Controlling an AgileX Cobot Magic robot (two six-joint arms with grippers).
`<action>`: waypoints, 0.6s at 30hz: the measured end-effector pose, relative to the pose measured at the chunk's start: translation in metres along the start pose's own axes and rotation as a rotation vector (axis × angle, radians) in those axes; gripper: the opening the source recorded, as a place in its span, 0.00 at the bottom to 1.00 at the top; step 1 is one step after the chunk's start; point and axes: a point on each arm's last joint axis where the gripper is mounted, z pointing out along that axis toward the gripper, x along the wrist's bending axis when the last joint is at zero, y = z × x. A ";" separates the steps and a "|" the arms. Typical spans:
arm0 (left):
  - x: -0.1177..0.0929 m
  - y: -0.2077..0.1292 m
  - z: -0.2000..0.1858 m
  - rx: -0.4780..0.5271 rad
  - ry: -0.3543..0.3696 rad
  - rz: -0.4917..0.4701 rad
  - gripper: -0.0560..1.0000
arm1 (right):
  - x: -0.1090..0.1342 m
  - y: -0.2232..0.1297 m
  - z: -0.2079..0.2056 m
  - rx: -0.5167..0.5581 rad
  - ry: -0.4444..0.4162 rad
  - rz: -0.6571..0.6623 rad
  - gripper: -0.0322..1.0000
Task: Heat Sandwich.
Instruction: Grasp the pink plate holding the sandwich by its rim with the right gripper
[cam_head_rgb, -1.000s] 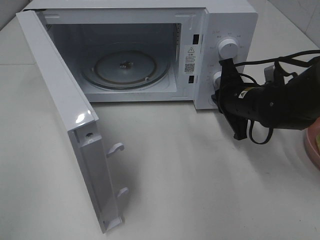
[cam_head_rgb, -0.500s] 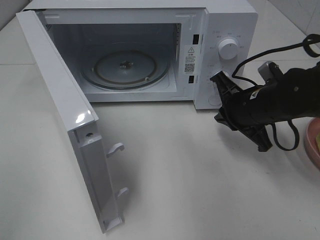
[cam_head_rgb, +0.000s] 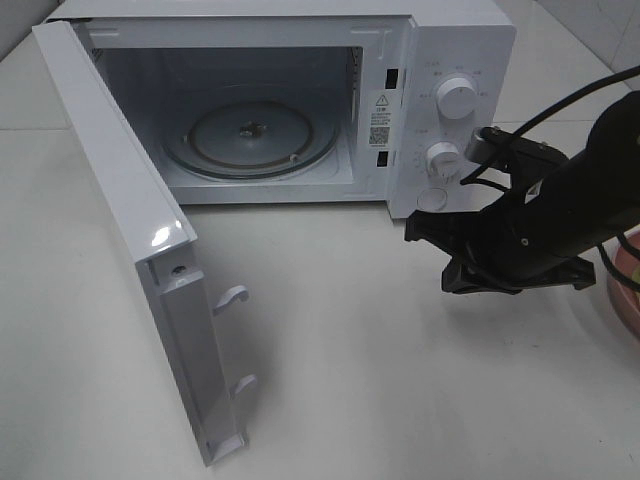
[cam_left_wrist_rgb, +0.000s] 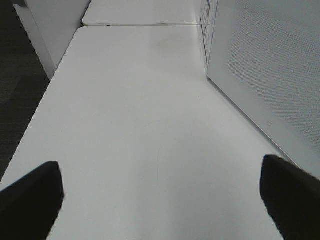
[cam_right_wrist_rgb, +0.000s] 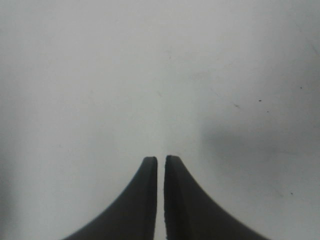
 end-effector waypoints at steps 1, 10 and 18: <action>0.000 0.000 0.000 0.000 0.000 0.000 0.98 | 0.000 0.000 0.000 0.000 0.000 0.000 0.12; 0.000 0.000 0.000 0.000 0.000 0.000 0.98 | -0.003 -0.015 -0.020 0.154 -0.025 -0.307 0.15; 0.000 0.000 0.000 0.000 0.000 0.000 0.98 | -0.015 -0.027 -0.046 0.276 -0.129 -0.475 0.18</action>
